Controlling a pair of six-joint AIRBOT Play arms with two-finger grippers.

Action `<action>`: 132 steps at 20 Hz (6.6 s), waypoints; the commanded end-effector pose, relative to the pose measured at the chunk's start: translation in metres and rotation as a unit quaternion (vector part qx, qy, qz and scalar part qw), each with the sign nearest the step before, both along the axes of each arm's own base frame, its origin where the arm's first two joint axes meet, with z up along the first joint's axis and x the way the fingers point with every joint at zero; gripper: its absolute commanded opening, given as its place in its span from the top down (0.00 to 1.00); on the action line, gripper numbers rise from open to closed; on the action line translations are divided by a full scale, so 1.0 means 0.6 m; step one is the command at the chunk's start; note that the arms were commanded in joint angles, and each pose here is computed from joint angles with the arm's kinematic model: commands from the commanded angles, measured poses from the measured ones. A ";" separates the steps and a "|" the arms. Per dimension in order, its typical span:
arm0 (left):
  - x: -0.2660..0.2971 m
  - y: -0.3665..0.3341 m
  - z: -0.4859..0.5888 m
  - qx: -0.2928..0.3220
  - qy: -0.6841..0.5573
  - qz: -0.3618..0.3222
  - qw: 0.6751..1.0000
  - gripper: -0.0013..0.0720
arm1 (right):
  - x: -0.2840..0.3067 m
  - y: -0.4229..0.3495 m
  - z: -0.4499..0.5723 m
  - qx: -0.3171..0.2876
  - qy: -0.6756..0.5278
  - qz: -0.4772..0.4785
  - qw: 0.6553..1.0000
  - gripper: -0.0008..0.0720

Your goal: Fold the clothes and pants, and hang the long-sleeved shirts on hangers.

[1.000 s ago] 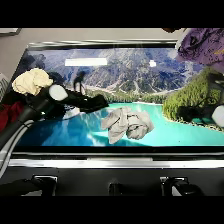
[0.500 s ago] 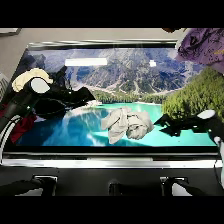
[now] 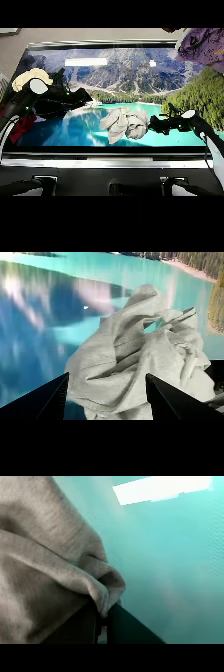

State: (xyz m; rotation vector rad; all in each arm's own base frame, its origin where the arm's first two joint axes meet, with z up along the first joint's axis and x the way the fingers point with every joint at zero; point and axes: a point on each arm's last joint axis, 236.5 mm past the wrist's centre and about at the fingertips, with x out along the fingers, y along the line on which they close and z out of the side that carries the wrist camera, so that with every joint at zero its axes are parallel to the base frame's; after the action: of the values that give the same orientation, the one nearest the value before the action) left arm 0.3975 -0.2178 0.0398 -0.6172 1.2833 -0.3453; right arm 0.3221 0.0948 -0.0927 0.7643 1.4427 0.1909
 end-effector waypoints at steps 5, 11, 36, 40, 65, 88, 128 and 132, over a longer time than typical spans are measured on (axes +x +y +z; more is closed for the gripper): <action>-0.049 -0.013 -0.135 -0.020 0.044 0.015 0.999 0.23 | -0.007 0.006 0.059 -0.002 -0.034 0.015 0.999 0.94; -0.075 -0.097 -0.191 -0.035 0.070 -0.007 0.997 0.24 | -0.013 0.010 0.070 0.005 -0.025 0.004 1.000 0.94; -0.058 0.194 0.643 0.115 -0.504 0.051 0.854 0.96 | -0.017 -0.036 0.877 -0.217 -0.601 0.077 0.766 0.94; -0.183 0.235 0.729 0.121 -0.559 0.095 0.815 0.96 | -0.146 -0.049 0.961 -0.247 -0.651 0.025 0.718 0.94; 0.178 0.220 -0.136 0.203 0.038 0.077 0.975 0.91 | 0.288 0.181 0.060 -0.042 -0.057 0.053 0.996 0.87; -0.030 0.343 -0.020 0.204 0.077 0.111 0.970 0.16 | 0.278 -0.188 0.020 0.050 -0.082 -0.088 0.991 0.28; -0.042 0.080 0.012 0.030 -0.081 0.007 0.996 0.96 | 0.302 -0.131 0.421 -0.038 -0.353 0.008 0.935 0.94; 0.035 0.181 0.347 0.137 -0.304 0.038 0.942 0.96 | 0.245 -0.134 0.732 -0.131 -0.536 0.017 0.833 0.94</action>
State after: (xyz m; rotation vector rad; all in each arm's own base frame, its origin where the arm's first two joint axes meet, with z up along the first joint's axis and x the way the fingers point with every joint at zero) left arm 0.4005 -0.1593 0.1210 -0.4617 0.9669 -0.3574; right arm 0.4989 0.0140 0.2311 0.4527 0.6264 0.3811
